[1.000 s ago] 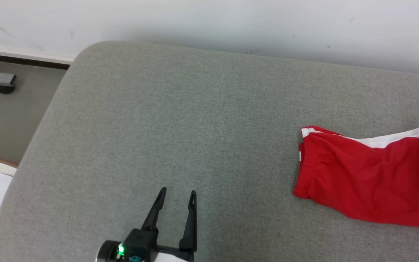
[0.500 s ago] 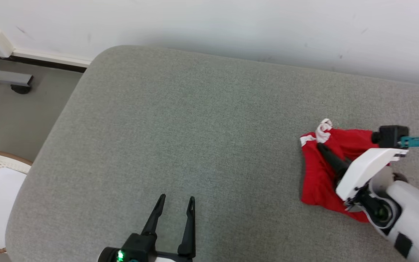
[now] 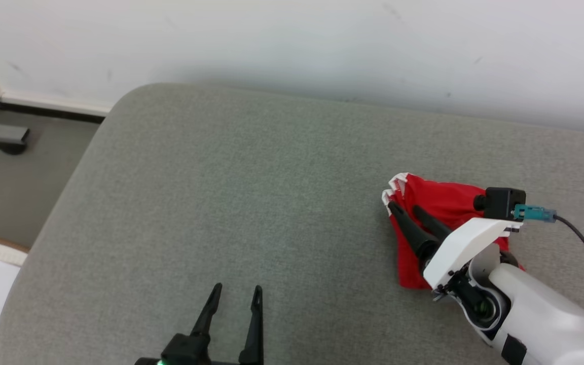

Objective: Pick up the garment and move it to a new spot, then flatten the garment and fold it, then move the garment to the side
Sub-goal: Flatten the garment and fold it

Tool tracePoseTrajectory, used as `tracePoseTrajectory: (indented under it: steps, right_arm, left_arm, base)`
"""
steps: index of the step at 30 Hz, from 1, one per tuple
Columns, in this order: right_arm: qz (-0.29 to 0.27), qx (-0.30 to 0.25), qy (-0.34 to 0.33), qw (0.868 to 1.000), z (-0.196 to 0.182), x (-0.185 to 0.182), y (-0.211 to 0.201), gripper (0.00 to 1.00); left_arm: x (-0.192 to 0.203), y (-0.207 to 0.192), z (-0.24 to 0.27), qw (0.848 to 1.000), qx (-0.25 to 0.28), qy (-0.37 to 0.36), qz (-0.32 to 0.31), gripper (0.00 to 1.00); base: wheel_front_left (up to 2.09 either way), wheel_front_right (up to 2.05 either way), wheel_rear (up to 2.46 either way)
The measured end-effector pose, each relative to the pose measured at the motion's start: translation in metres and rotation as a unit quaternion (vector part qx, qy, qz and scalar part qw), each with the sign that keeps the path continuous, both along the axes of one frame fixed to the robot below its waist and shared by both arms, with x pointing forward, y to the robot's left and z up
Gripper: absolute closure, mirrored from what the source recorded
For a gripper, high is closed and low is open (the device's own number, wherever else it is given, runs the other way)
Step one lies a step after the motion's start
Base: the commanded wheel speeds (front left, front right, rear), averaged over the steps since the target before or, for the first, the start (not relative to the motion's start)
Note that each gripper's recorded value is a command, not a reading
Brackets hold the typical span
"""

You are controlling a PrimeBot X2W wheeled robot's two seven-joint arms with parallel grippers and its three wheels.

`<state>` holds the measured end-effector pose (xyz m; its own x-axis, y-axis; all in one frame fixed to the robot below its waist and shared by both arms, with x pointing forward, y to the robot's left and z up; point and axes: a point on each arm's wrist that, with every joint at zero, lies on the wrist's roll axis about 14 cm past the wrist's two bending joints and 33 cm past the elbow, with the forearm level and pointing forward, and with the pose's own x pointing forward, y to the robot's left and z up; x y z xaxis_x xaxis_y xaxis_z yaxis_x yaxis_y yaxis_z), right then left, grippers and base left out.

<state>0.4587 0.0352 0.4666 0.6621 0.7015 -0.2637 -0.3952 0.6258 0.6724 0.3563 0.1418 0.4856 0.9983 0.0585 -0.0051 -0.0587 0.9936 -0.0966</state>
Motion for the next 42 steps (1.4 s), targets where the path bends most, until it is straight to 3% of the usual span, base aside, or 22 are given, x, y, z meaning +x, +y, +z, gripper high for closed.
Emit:
tracePoseTrajectory:
  steps: [6,13,15,19,25,31,40,42]
  right_arm:
    - [-0.013,0.046,-0.049,0.998,0.036,-0.020,-0.009,0.00]
    - [-0.076,-0.032,-0.172,0.982,0.058,-0.026,-0.105,0.00]
    - [-0.101,-0.069,-0.197,0.973,0.059,-0.029,-0.138,0.00]
    - [-0.186,-0.124,-0.249,0.942,0.075,-0.033,-0.211,0.00]
    - [-0.268,-0.169,-0.258,0.913,0.061,-0.066,-0.267,0.00]
    - [-0.300,-0.192,-0.252,0.900,0.046,-0.087,-0.282,0.00]
    - [-0.268,-0.200,-0.278,0.901,0.052,-0.073,-0.258,0.00]
    - [-0.250,-0.203,-0.290,0.901,0.058,-0.063,-0.248,0.25]
  left_arm:
    - [-0.008,0.001,0.001,1.000,-0.003,-0.003,-0.003,0.00]
    - [-0.012,-0.005,0.006,1.000,0.001,-0.013,-0.021,0.00]
    - [-0.014,-0.005,0.007,1.000,0.002,-0.017,-0.024,0.00]
    - [-0.020,-0.010,0.009,0.999,0.008,-0.021,-0.035,0.00]
    - [-0.025,-0.009,0.013,0.999,0.012,-0.027,-0.040,0.00]
    - [-0.027,-0.006,0.013,0.999,0.013,-0.029,-0.039,0.00]
    - [-0.030,0.001,0.012,0.999,0.017,-0.027,-0.032,0.00]
    - [-0.030,0.004,0.011,0.999,0.018,-0.025,-0.027,0.00]
  base:
    - [0.00,0.00,0.00]
    - [0.00,0.00,0.00]
    - [0.00,0.00,0.00]
    - [0.00,0.00,0.00]
    - [0.00,0.00,0.00]
    - [0.00,0.00,0.00]
    - [0.00,0.00,0.00]
    - [0.00,0.00,0.00]
